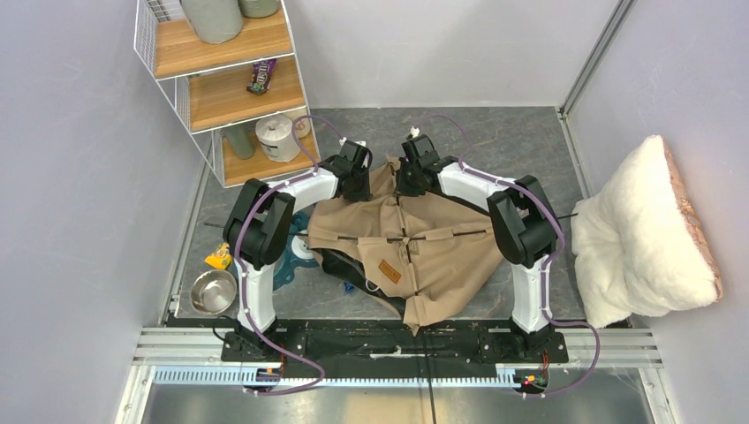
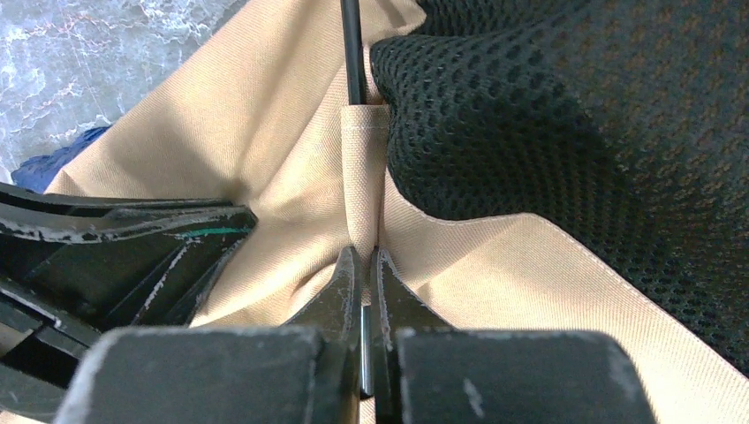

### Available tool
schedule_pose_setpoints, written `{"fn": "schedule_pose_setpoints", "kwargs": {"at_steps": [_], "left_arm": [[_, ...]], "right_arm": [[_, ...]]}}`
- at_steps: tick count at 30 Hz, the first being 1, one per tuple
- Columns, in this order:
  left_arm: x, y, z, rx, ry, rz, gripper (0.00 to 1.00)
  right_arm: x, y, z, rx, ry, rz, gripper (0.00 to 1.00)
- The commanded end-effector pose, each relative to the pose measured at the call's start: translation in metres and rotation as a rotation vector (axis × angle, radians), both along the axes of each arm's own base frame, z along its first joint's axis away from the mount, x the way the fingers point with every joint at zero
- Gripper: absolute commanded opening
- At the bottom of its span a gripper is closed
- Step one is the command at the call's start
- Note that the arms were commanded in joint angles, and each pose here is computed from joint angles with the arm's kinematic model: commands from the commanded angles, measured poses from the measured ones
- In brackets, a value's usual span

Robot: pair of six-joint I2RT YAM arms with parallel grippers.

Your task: Set up the pet tent

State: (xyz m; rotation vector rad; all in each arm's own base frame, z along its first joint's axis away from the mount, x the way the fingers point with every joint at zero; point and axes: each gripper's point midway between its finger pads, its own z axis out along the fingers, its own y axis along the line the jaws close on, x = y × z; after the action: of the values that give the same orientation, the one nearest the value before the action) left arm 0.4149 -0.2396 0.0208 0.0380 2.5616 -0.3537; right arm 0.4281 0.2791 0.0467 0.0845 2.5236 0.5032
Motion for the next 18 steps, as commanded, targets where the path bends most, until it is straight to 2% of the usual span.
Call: {"fn": "schedule_pose_setpoints", "kwargs": {"at_steps": [1, 18], "left_arm": [[-0.023, 0.025, -0.038, 0.141, 0.124, 0.012, 0.22], [-0.028, 0.027, -0.042, 0.152, 0.147, 0.007, 0.19]], "right_arm": [[-0.002, -0.011, 0.016, 0.002, -0.040, -0.032, 0.00], [0.014, -0.001, 0.025, 0.032, -0.076, 0.001, 0.00]]}}
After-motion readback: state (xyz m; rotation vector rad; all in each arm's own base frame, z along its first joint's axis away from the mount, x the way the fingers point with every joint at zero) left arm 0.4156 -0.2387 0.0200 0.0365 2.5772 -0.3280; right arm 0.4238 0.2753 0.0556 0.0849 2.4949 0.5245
